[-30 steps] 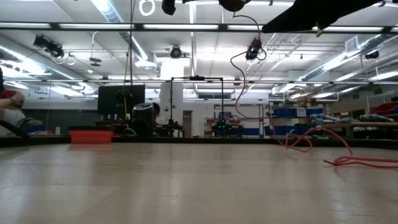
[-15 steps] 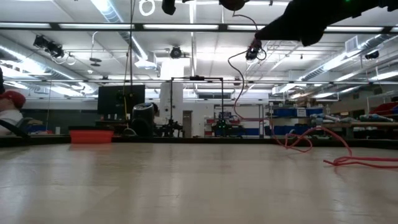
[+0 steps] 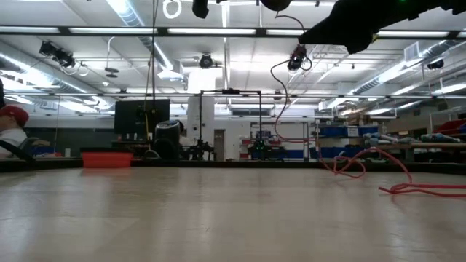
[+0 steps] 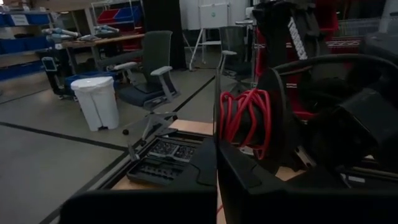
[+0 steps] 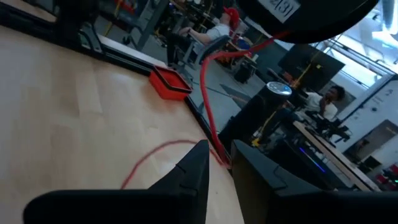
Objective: Coil cords
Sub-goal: Uncoil the red wire from the spool
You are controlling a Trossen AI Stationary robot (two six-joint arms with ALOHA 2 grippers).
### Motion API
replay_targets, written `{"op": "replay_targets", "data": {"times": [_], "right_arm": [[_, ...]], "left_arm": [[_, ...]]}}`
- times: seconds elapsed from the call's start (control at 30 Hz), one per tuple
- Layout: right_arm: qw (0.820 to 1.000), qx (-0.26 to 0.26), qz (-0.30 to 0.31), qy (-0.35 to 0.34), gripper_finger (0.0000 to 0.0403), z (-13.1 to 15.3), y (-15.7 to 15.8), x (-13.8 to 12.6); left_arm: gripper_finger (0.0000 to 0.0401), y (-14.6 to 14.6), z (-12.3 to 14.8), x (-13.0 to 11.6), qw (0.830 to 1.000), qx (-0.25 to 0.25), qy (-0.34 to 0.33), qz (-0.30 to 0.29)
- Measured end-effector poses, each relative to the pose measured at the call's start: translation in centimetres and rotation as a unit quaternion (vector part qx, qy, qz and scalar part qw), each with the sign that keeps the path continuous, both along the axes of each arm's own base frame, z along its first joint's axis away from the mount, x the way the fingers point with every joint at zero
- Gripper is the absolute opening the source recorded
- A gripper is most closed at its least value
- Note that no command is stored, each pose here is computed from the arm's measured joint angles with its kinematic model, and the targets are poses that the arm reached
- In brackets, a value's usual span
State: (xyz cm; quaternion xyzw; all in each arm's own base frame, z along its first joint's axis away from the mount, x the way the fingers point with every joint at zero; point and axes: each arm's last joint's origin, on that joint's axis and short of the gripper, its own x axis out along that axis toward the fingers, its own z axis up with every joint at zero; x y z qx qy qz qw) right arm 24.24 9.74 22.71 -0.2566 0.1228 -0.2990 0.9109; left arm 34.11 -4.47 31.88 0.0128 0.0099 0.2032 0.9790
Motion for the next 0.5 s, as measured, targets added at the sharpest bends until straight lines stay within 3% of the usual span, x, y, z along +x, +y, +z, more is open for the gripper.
{"op": "replay_targets", "data": {"times": [0.3, 0.5], "right_arm": [[1.000, 0.003, 0.000, -0.006, 0.0056, 0.10, -0.03, 0.03], [1.000, 0.003, 0.005, -0.006, 0.0008, 0.10, 0.35, -0.14]], "left_arm": [[0.0003, -0.11, -0.31, 0.38, 1.000, 0.000, -0.004, -0.008], [0.0003, -0.11, -0.41, 0.38, 1.000, 0.013, 0.006, -0.008]]}}
